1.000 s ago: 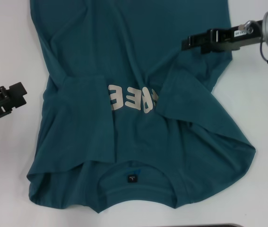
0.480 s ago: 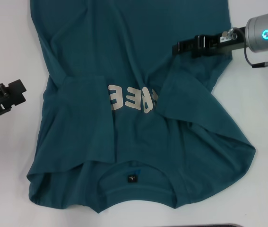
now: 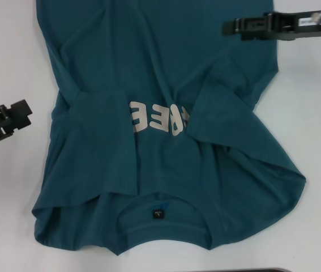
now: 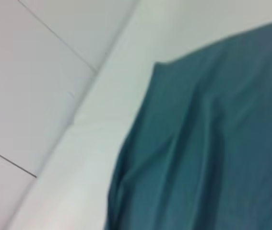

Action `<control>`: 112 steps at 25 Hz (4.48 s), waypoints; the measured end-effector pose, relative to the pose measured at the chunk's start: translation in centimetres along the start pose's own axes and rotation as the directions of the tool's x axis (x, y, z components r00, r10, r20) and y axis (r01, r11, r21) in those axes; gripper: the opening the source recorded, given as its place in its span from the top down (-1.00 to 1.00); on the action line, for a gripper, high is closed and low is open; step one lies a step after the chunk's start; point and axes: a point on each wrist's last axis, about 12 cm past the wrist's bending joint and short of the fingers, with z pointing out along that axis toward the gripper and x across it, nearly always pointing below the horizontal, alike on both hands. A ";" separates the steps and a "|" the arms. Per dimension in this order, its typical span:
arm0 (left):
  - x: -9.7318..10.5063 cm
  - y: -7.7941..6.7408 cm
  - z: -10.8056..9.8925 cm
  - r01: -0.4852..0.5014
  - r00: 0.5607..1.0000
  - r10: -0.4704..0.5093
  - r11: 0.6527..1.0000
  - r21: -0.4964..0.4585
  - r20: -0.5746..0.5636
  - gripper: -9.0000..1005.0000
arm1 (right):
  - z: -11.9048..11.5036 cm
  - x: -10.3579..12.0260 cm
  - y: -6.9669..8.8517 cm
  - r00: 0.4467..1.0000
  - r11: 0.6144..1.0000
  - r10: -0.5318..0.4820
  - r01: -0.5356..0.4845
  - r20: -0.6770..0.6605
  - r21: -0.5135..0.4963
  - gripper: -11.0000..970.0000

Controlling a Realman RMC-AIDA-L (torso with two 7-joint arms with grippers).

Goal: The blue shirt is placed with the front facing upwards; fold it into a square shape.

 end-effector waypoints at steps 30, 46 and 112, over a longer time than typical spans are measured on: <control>5.4 1.3 -5.2 0.313 0.929 -0.340 0.933 -0.180 -0.144 -0.16 | -6.8 5.8 -3.2 0.973 0.972 0.214 -0.220 -0.083 -0.080 -0.66; 6.6 2.0 -5.2 0.444 0.864 -0.487 0.857 -0.262 -0.127 -0.16 | -6.8 4.7 -3.4 0.978 0.977 0.204 -0.207 -0.053 -0.055 -0.66; 7.2 2.7 -4.6 0.437 0.862 -0.486 0.857 -0.272 -0.145 -0.80 | -7.1 4.3 -3.5 0.977 0.975 0.213 -0.214 -0.022 -0.062 -0.66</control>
